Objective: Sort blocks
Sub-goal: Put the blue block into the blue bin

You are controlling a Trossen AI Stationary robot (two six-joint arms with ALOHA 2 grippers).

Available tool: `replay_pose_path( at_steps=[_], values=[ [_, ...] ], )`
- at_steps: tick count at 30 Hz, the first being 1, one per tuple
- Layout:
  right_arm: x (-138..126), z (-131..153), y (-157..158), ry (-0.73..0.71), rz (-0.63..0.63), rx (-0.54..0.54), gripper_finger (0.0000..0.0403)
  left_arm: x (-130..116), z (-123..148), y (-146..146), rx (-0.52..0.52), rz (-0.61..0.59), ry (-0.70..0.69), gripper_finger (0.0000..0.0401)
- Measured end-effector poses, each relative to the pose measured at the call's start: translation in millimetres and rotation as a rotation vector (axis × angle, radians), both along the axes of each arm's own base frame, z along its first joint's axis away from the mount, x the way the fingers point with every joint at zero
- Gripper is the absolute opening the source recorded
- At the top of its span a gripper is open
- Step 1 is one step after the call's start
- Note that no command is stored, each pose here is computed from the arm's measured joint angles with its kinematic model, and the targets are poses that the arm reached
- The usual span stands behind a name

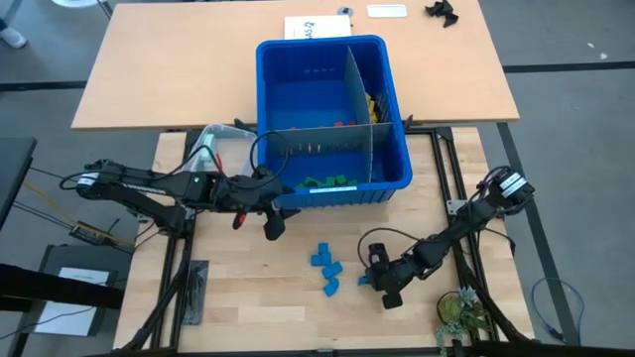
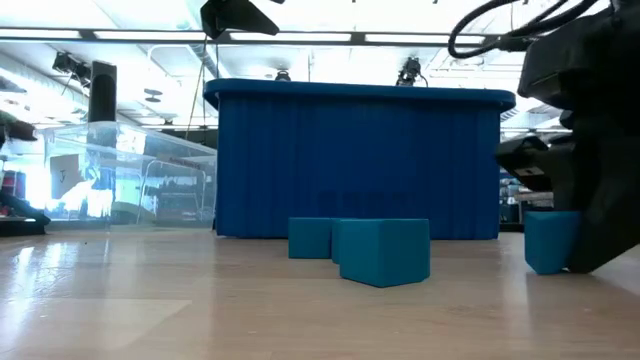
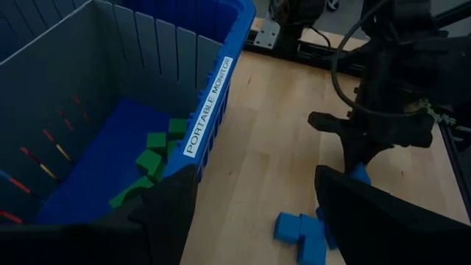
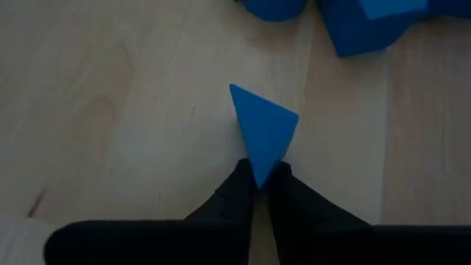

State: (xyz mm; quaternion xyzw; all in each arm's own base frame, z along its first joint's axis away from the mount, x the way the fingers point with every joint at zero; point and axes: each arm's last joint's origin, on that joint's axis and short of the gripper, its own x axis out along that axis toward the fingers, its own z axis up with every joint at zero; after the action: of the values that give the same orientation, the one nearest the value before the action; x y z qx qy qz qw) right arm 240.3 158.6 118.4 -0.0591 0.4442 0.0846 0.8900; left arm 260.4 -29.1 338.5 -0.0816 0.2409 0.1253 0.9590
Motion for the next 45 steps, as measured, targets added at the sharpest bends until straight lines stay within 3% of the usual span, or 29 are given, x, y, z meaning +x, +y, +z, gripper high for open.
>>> replay_pose_path(
  at_steps=[4, 15, 20, 28, 33, 37, 45],
  values=[
    [-3, 14, -2, 0.009, 0.011, 0.001, 0.0006, 0, 0, 0, 0.003, -0.001, 0.004, 0.0285],
    [-17, 77, -20, -0.153, -0.047, 0.053, 0.0001, 0, 0, 0, 0.005, -0.002, 0.005, 0.0285],
    [-25, 118, -50, -0.313, -0.185, 0.074, 0.0001, 0, 0, 0, 0.005, -0.002, 0.005, 0.0285],
    [-48, 166, -124, -0.538, -0.539, 0.047, 0.0, 1, 2, 0, 0.004, 0.001, -0.025, 0.0285],
    [-62, 180, -159, -0.602, -0.656, -0.08, 0.0, 1, 2, 1, 0.012, 0.013, -0.02, 0.0285],
    [-68, 180, -180, -0.565, -0.728, -0.211, 0.0, 1, 2, 1, 0.012, 0.013, -0.021, 0.0285],
    [-67, 173, -197, -0.476, -0.738, -0.295, 0.0034, 1, 2, 1, 0.014, 0.017, -0.022, 0.0285]
  ],
)
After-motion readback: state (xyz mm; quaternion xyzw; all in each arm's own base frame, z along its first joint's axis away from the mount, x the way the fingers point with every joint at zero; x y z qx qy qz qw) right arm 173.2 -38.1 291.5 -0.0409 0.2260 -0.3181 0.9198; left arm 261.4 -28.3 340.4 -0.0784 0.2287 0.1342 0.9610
